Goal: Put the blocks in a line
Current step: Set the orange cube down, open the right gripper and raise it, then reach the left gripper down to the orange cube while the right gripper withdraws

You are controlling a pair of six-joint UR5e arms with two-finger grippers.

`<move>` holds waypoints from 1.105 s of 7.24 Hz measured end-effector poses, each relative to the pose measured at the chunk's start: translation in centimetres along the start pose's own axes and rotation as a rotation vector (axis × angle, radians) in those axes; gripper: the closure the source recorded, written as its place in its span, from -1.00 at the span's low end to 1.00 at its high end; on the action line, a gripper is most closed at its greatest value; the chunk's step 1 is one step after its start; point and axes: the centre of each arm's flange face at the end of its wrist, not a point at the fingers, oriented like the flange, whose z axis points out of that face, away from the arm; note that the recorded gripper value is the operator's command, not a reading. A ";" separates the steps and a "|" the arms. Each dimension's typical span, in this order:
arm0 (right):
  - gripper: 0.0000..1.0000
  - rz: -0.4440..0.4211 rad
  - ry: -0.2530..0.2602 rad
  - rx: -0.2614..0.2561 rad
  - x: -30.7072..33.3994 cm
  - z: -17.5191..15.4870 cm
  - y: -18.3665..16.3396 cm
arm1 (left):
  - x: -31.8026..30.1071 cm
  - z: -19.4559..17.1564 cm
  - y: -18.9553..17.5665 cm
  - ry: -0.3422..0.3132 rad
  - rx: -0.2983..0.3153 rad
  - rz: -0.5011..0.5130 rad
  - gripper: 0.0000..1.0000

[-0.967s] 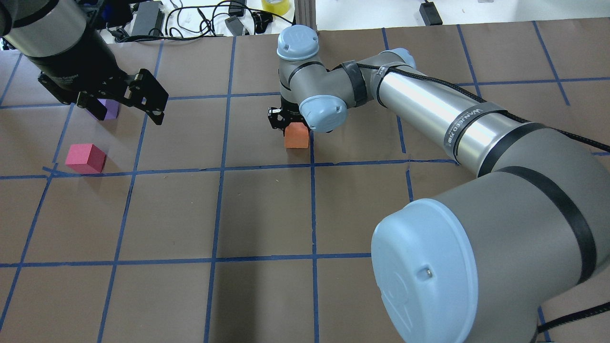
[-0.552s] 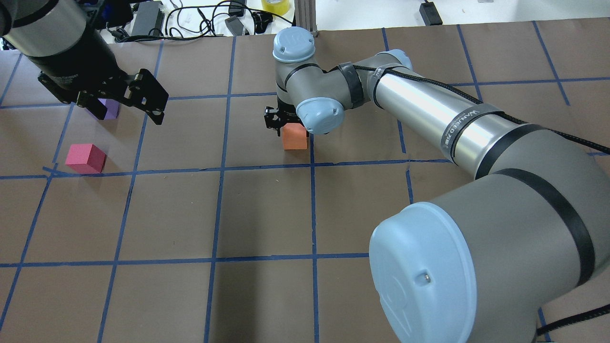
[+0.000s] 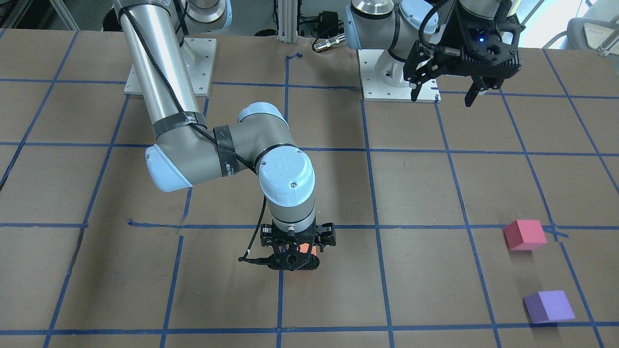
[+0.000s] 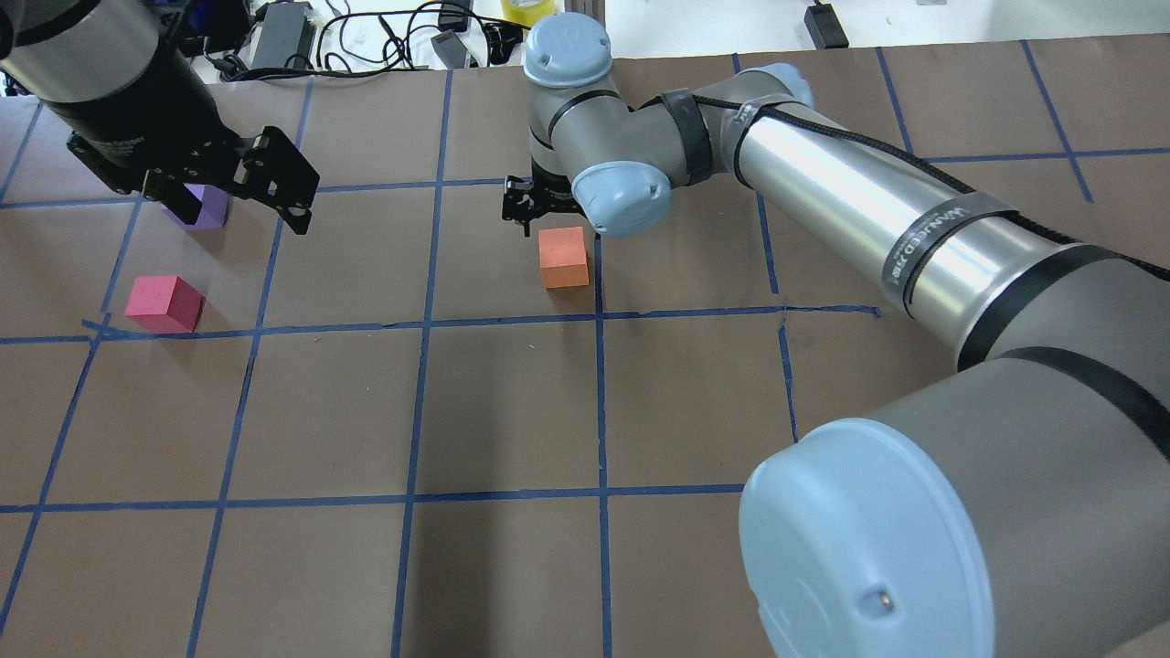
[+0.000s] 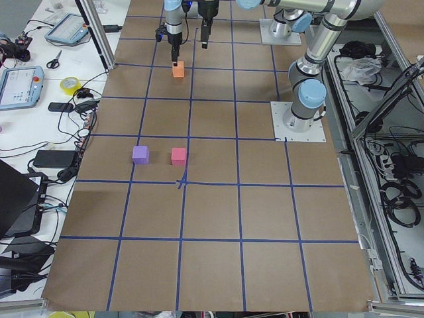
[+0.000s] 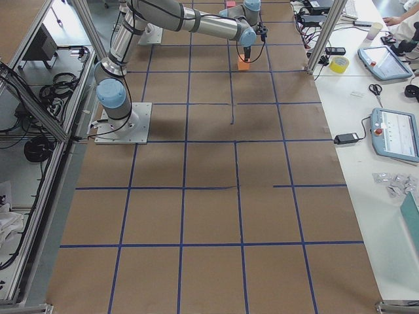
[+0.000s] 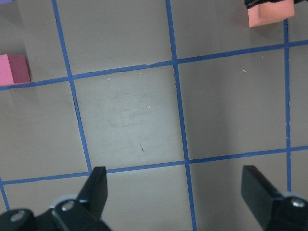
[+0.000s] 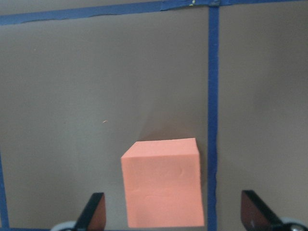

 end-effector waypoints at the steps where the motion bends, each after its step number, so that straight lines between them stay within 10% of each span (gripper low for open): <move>1: -1.00 0.004 0.007 0.007 2.0 -3.5 -0.3 | -0.1 0.1 -0.2 -0.001 -0.001 -0.003 -1.00; 8: -1.00 -0.178 0.102 -0.090 17.9 -23.0 4.9 | 4.3 8.8 -7.3 0.027 0.055 -0.077 -1.00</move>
